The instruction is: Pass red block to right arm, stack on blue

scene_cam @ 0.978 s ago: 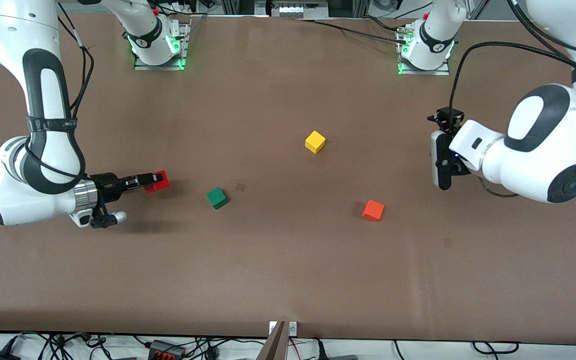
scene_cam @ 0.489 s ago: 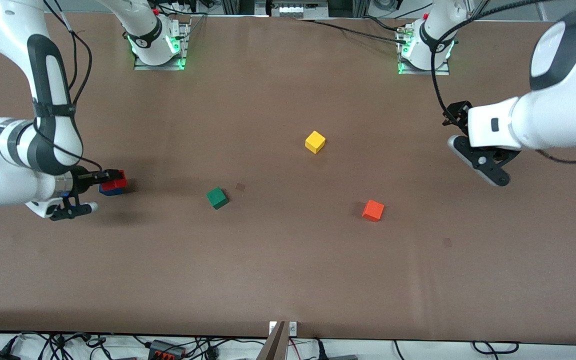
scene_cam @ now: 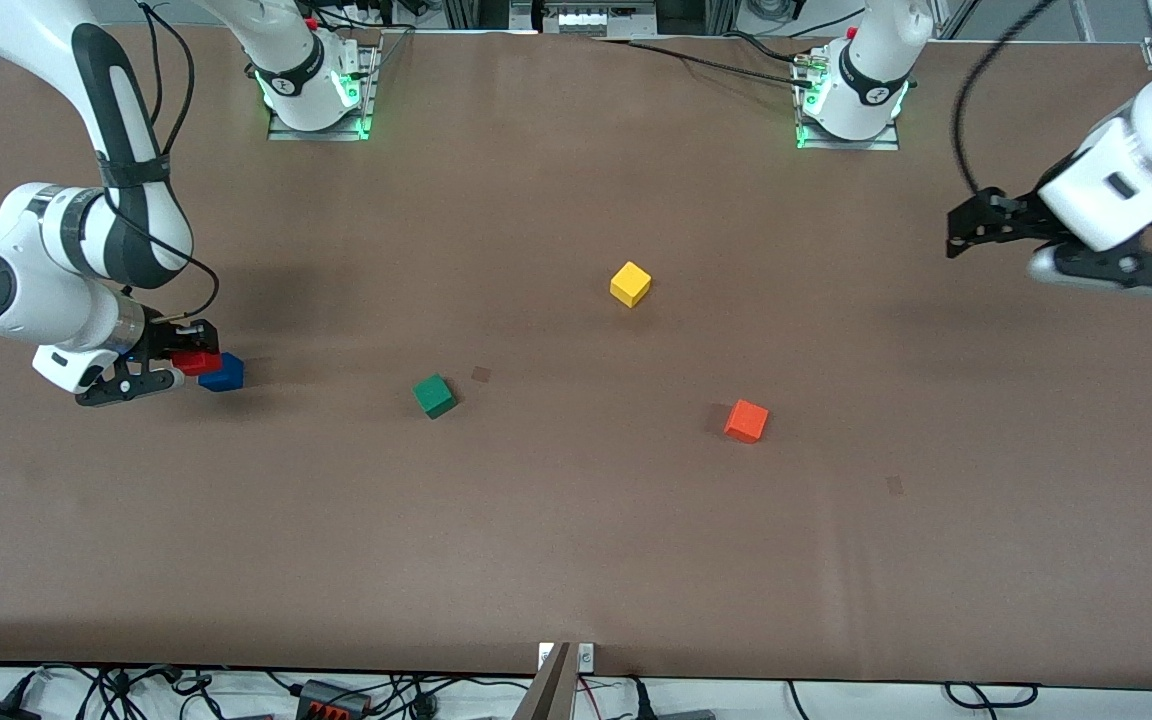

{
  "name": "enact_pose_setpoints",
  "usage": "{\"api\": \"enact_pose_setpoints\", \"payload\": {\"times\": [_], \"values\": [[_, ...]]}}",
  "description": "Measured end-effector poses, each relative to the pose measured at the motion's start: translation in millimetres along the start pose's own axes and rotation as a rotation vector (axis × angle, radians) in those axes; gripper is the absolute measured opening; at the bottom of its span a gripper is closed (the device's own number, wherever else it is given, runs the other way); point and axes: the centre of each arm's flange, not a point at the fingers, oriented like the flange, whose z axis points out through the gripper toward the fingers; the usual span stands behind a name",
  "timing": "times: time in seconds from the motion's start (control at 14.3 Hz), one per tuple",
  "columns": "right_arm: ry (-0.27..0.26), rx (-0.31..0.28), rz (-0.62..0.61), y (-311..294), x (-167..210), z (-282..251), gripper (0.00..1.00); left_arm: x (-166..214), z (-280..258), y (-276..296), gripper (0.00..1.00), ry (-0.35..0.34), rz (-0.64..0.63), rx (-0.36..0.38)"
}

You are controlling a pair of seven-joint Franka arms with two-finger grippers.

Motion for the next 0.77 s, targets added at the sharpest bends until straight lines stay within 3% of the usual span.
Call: {"api": "enact_pose_setpoints", "payload": {"times": [0.14,0.42,0.77], "values": [[0.014,-0.008,0.001,0,-3,8,0.56,0,-4,-23,1.00,0.074,-0.081,-0.017],[0.049,-0.021,0.008,1,-15,22,0.56,-17,-5,-53,1.00,0.095,-0.037,-0.016],[0.065,-0.026,0.030,11,-23,23,0.56,-24,12,-54,1.00,-0.011,-0.014,0.021]]}}
